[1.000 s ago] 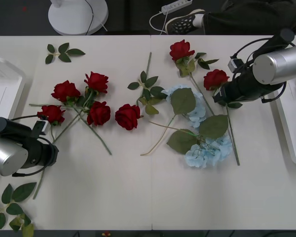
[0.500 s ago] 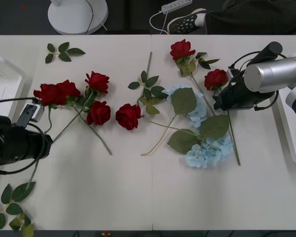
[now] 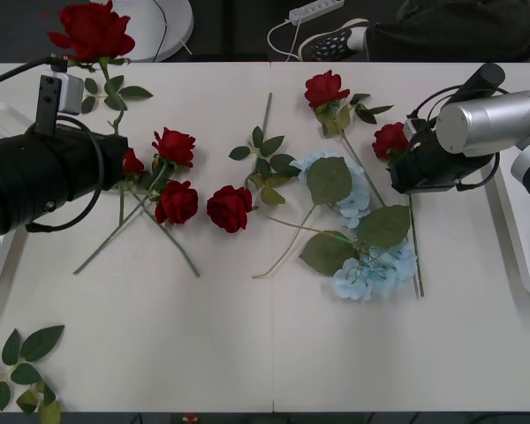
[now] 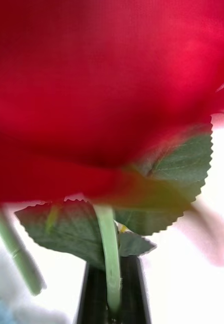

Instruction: Place the red flowers into the right box and the blue flowers into the left box. If a person shows an open palm, hand one flower to the person first, then continue sorting.

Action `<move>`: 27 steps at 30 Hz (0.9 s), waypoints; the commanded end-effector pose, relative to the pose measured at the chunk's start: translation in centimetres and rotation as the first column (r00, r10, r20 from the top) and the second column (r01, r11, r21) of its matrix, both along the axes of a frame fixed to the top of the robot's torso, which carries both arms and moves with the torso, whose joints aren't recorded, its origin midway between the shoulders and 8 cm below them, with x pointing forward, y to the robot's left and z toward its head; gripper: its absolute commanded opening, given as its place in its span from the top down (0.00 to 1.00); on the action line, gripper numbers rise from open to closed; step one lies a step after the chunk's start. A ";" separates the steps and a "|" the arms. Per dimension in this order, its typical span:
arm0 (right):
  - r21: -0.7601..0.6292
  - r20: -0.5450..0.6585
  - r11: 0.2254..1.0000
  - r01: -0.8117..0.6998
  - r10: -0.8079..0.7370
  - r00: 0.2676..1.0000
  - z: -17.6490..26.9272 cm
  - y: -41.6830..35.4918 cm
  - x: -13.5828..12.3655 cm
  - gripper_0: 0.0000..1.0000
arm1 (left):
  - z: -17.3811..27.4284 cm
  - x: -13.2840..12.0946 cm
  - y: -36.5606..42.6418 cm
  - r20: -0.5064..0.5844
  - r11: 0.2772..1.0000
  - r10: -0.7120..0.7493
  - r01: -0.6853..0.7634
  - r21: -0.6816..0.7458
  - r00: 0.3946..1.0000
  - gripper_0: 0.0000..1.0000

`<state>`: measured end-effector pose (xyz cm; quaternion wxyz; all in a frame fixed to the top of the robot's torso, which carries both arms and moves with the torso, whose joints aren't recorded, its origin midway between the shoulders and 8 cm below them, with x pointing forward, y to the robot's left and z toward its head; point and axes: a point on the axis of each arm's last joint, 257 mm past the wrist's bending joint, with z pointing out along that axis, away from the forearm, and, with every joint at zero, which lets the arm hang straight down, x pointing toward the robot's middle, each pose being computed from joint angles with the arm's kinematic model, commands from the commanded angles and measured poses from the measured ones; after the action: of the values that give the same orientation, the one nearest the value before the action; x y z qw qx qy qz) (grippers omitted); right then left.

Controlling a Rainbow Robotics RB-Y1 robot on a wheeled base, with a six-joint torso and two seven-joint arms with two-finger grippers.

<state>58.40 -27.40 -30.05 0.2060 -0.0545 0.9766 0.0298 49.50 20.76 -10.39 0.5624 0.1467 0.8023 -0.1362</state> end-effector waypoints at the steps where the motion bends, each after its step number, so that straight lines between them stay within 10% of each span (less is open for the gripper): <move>1: -0.046 0.051 0.995 -0.086 0.089 0.995 5.7 -0.7 2.1 1.00 | 6.8 0.7 -5.2 0.110 0.976 -0.074 0.095 -0.197 0.991 1.00; 12: -0.073 0.085 0.987 -0.145 0.151 0.985 13.2 -7.9 1.5 1.00 | 12.8 -2.1 -15.9 0.171 0.813 -0.247 0.300 -0.499 0.954 1.00; 27: -0.494 0.097 0.869 0.004 0.050 0.994 21.6 -30.5 -2.2 1.00 | 17.4 -2.7 -26.7 0.193 0.606 -0.369 0.392 -0.692 0.909 1.00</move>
<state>55.98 -53.98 -13.45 0.2113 -0.1388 0.9499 -0.1838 47.86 -2.06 4.62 0.5424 0.0638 0.6566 -0.5202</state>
